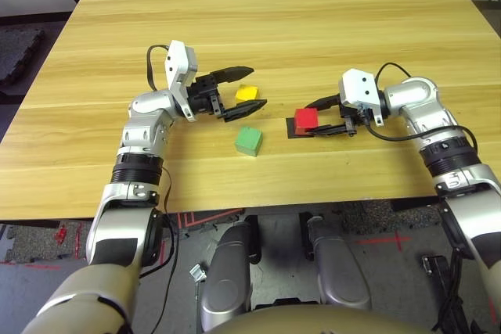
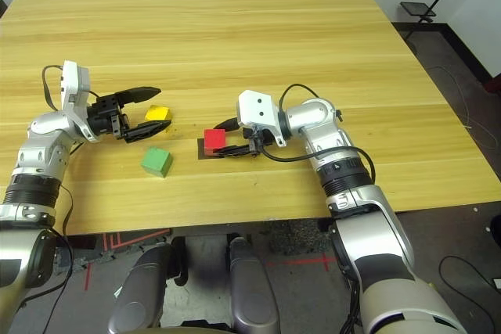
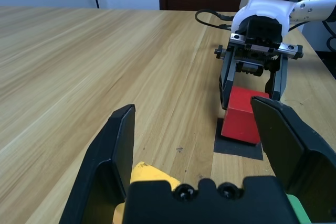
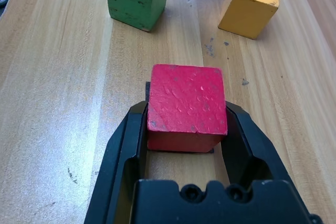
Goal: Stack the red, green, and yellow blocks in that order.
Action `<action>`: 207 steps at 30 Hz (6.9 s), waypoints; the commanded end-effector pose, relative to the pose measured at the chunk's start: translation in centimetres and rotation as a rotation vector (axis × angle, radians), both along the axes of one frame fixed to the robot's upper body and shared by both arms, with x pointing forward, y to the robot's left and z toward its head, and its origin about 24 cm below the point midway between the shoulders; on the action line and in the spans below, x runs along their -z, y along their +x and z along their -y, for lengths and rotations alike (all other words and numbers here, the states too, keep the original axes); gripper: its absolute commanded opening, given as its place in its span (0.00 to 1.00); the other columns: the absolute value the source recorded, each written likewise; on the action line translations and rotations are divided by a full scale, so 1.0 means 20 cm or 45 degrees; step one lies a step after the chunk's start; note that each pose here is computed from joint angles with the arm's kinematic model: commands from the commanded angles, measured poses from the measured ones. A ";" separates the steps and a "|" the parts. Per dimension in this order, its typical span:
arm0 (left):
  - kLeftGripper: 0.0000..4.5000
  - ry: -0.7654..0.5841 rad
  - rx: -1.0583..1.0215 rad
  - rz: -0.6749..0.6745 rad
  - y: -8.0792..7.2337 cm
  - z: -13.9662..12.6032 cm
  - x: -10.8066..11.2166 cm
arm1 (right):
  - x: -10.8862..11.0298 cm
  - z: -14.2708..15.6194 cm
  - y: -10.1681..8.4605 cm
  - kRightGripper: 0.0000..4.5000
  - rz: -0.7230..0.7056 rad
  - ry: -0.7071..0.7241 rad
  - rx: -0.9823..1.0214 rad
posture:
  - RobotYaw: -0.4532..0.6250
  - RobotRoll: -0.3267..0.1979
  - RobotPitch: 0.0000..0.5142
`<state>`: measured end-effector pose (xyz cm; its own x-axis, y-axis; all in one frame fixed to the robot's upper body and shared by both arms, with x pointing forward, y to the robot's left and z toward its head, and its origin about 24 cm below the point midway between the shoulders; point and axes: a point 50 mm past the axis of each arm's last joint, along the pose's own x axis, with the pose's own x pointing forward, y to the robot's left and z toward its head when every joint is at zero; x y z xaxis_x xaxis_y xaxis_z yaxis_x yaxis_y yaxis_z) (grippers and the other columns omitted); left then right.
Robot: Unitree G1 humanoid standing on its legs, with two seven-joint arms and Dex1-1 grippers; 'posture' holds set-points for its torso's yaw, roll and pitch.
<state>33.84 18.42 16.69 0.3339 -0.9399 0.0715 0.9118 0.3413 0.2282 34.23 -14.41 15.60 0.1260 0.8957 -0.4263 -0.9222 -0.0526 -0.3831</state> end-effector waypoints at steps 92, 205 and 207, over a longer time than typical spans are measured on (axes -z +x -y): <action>1.00 0.544 0.444 0.094 -0.06 0.00 0.20 | -0.23 0.20 -0.34 1.00 -0.125 0.242 0.061 | 0.58 0.68 0.46; 0.47 0.369 0.362 0.016 0.05 0.50 0.01 | -0.18 0.34 -0.33 1.00 -0.125 0.174 0.159 | 0.55 0.71 0.49; 0.47 0.369 0.362 0.011 0.05 0.50 0.02 | -0.17 0.34 -0.33 1.00 -0.124 0.173 0.159 | 0.55 0.71 0.48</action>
